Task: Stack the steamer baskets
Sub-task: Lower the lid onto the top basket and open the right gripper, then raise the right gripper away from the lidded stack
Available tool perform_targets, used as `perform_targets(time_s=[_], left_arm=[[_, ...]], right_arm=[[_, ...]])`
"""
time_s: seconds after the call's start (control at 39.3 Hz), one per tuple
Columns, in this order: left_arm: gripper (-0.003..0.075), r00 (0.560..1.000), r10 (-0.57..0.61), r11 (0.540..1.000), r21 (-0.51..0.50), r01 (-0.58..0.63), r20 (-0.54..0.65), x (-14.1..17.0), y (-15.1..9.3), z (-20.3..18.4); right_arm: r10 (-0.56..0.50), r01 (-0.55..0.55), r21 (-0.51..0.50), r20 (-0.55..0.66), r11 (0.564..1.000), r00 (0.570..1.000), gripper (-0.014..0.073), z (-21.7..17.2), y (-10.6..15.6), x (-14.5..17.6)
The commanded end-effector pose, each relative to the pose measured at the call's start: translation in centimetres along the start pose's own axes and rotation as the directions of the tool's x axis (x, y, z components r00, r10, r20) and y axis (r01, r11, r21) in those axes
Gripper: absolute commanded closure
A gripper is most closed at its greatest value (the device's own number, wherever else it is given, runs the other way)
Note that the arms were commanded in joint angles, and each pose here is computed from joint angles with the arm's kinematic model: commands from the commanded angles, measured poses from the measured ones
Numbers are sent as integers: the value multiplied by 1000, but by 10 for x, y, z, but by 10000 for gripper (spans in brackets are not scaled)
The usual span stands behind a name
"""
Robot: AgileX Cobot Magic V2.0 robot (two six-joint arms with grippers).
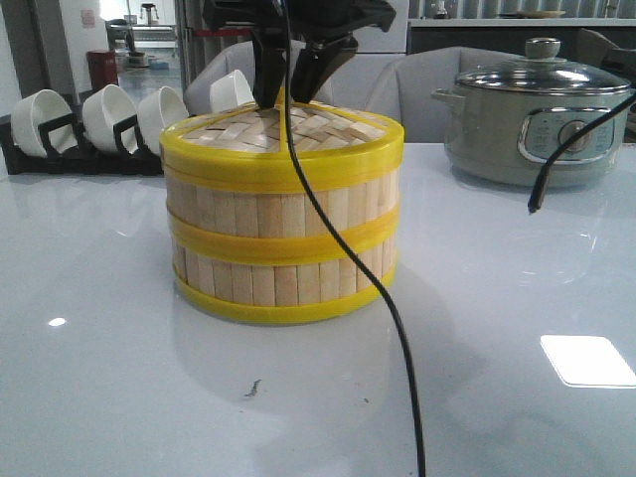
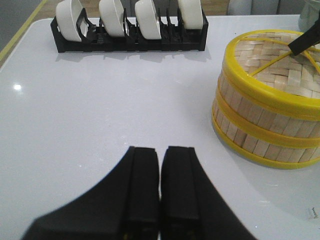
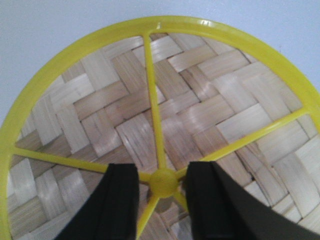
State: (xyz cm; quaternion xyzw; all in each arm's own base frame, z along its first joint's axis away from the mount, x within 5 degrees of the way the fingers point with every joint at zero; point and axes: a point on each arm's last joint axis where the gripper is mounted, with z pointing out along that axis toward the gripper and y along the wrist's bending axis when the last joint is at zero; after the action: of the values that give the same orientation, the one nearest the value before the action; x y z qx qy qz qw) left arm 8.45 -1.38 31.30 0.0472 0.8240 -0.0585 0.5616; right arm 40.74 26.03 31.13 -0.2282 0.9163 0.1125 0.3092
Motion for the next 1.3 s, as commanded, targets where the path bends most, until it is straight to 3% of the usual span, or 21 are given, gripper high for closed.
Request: perform_targets(time_s=[0.0, 0.28, 0.53, 0.79, 1.04, 1.27], left_arm=[[617, 994, -12, 1000, 13, 11, 105, -16, -1, -3], [617, 994, -12, 1000, 13, 11, 105, -16, -1, -3], [617, 994, -12, 1000, 13, 11, 105, -16, -1, -3], [617, 994, -12, 1000, 13, 11, 105, -16, -1, -3], [617, 994, -12, 1000, 13, 11, 105, -16, -1, -3], [617, 994, -12, 1000, 13, 11, 105, -16, -1, -3]], right_arm=[[7, -4, -17, 155, 1000, 988, 192, -52, 1, -21], [-1, -5, 22, 293, 1000, 956, 200, -119, -11, -31], [20, -60, 68, 485, 996, 874, 200, -202, -39, -8], [29, -167, 144, 666, 975, 746, 200, -268, -72, 74], [8, -312, 252, 767, 916, 642, 200, -302, -83, 193], [-7, -410, 324, 792, 853, 611, 200, -303, -73, 274]])
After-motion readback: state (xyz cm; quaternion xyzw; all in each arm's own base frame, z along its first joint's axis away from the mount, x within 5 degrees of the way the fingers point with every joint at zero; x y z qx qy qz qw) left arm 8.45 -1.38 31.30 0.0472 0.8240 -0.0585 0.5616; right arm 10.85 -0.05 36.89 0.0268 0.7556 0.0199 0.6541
